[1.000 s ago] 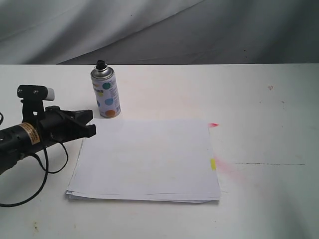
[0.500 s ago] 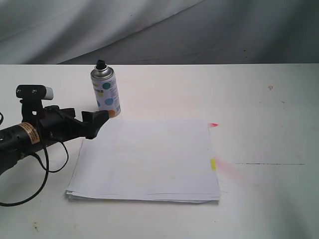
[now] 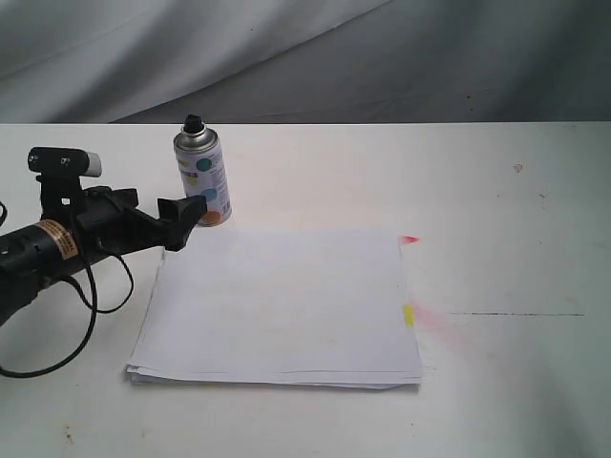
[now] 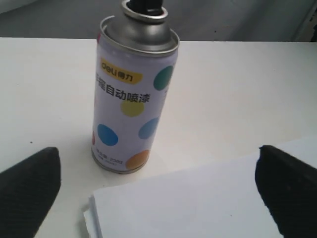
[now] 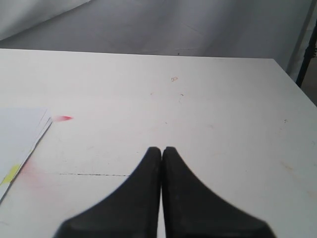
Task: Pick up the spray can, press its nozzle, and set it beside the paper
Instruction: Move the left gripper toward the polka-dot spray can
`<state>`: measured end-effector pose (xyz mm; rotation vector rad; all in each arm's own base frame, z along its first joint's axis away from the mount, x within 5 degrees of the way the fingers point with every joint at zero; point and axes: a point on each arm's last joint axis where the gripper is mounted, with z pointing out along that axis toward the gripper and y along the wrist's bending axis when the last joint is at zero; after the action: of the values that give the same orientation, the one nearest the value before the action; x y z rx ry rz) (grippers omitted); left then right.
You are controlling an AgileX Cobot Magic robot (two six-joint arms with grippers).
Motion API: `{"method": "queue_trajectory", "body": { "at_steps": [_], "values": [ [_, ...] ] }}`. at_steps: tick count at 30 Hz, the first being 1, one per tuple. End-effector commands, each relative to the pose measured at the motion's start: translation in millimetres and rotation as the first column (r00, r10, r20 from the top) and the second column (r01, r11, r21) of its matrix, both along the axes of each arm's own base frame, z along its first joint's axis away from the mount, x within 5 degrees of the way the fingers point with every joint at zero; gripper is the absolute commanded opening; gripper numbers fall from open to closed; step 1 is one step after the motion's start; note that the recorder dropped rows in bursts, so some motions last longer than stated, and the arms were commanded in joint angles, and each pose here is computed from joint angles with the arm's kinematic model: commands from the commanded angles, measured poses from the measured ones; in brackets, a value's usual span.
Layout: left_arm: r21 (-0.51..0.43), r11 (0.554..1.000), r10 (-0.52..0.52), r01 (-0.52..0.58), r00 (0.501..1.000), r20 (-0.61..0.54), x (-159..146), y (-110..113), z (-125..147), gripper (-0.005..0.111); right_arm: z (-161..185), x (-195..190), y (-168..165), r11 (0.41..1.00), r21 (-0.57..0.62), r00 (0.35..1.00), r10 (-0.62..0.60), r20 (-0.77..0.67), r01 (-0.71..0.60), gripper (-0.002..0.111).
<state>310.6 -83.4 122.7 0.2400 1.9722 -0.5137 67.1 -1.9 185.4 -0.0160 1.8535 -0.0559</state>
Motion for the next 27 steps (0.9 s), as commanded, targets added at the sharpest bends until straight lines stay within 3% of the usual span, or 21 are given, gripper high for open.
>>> {"method": "queue_trajectory", "body": {
  "at_steps": [1,9,12,16,27],
  "values": [
    [0.018,1.0,0.016,-0.016,1.0,0.006,12.7,-1.5,1.2,0.104,-0.9,-0.1,-0.4,1.0,0.01,1.0,-0.01,0.001,0.01,0.0],
    [0.024,1.0,0.007,-0.006,1.0,-0.023,25.6,-4.6,-24.5,0.104,-0.9,-0.1,-0.4,1.0,0.01,1.0,-0.01,0.001,0.01,0.0],
    [0.002,1.0,-0.007,0.007,1.0,0.001,26.0,-6.4,-31.7,0.104,-0.9,-0.1,-0.4,1.0,0.01,1.0,-0.01,0.001,0.01,0.0],
    [0.041,0.998,-0.046,0.043,0.997,0.058,26.3,-7.9,-38.4,0.103,-0.9,-0.1,-0.4,1.0,0.01,1.0,-0.01,0.001,0.01,0.0],
    [0.089,0.994,-0.077,0.065,0.988,0.135,37.4,-12.6,-35.5,0.103,-0.9,-0.1,-0.4,1.0,0.01,1.0,-0.01,0.001,0.01,0.0]
  ]
}}
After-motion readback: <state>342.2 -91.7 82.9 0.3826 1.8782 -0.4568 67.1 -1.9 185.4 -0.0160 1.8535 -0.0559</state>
